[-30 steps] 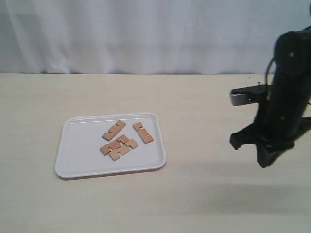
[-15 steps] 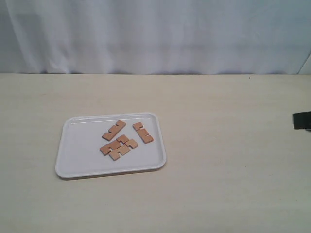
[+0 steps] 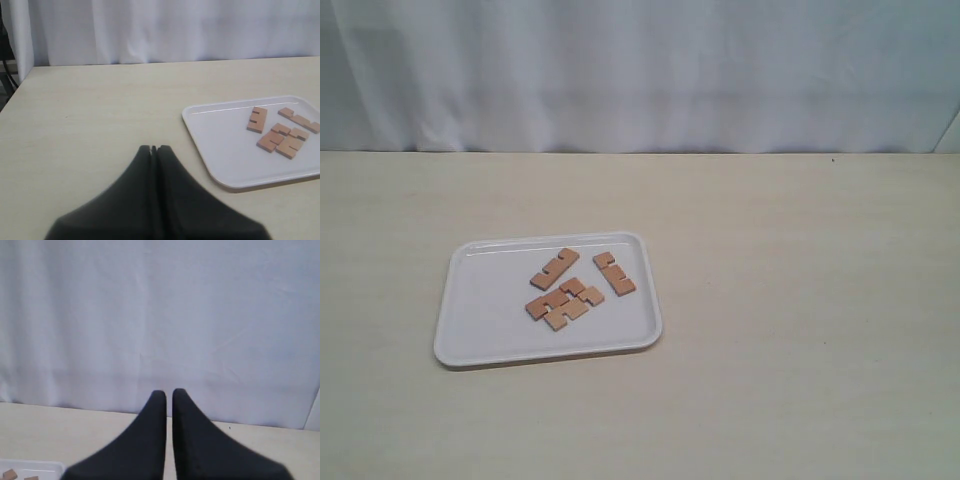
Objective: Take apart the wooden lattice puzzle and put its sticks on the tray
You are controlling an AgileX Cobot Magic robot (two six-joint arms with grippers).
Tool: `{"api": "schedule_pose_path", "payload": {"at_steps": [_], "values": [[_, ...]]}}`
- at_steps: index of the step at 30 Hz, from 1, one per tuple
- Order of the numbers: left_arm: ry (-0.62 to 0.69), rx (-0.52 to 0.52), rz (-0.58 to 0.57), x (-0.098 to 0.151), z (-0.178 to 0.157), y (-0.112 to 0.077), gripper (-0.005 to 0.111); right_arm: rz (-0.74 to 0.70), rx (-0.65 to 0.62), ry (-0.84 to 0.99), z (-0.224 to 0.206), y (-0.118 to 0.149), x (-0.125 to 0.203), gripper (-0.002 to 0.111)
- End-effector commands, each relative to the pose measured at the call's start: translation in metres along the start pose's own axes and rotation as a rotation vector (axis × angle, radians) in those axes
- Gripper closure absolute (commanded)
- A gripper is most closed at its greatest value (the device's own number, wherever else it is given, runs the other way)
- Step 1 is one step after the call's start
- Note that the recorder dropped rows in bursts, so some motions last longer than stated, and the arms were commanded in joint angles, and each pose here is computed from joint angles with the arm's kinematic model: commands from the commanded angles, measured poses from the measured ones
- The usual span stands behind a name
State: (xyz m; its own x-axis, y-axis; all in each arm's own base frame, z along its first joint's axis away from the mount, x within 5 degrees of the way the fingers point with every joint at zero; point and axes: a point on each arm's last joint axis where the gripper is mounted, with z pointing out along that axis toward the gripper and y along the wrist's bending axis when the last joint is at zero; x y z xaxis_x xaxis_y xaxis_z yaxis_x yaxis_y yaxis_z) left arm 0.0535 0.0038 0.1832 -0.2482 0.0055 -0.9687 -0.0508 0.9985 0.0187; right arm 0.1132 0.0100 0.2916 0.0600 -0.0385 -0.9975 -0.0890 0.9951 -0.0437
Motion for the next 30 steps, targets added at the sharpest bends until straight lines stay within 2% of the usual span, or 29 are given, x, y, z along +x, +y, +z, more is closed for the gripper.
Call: {"api": "schedule_pose_path", "payload": {"at_steps": [1, 8, 13, 17, 19, 21, 30], "values": [[-0.014, -0.001, 0.0, -0.001, 0.0, 0.0, 0.107, -0.012, 0.0, -0.044, -0.006, 0.0, -0.004, 0.104], [-0.014, -0.001, 0.0, -0.001, 0.0, 0.0, 0.107, -0.009, -0.014, -0.12, -0.021, 0.002, 0.001, 0.104], [-0.014, -0.001, 0.0, -0.001, 0.0, 0.0, 0.107, -0.013, 0.022, -0.099, -0.031, 0.0, 0.028, 0.104], [-0.014, -0.001, 0.0, -0.001, 0.0, 0.0, 0.107, -0.012, 0.033, -0.04, -0.04, 0.001, 0.066, 0.104], [-0.014, -0.001, 0.0, -0.001, 0.0, 0.0, 0.107, -0.012, 0.035, -0.043, -0.044, 0.001, 0.069, 0.104], [-0.014, -0.001, 0.0, -0.001, 0.0, 0.0, 0.107, -0.01, 0.051, 0.101, -0.049, 0.0, 0.083, 0.104], [-0.014, -0.001, 0.0, -0.001, 0.0, 0.0, 0.107, -0.009, 0.072, 0.156, -0.063, -0.001, 0.092, 0.104]]}}
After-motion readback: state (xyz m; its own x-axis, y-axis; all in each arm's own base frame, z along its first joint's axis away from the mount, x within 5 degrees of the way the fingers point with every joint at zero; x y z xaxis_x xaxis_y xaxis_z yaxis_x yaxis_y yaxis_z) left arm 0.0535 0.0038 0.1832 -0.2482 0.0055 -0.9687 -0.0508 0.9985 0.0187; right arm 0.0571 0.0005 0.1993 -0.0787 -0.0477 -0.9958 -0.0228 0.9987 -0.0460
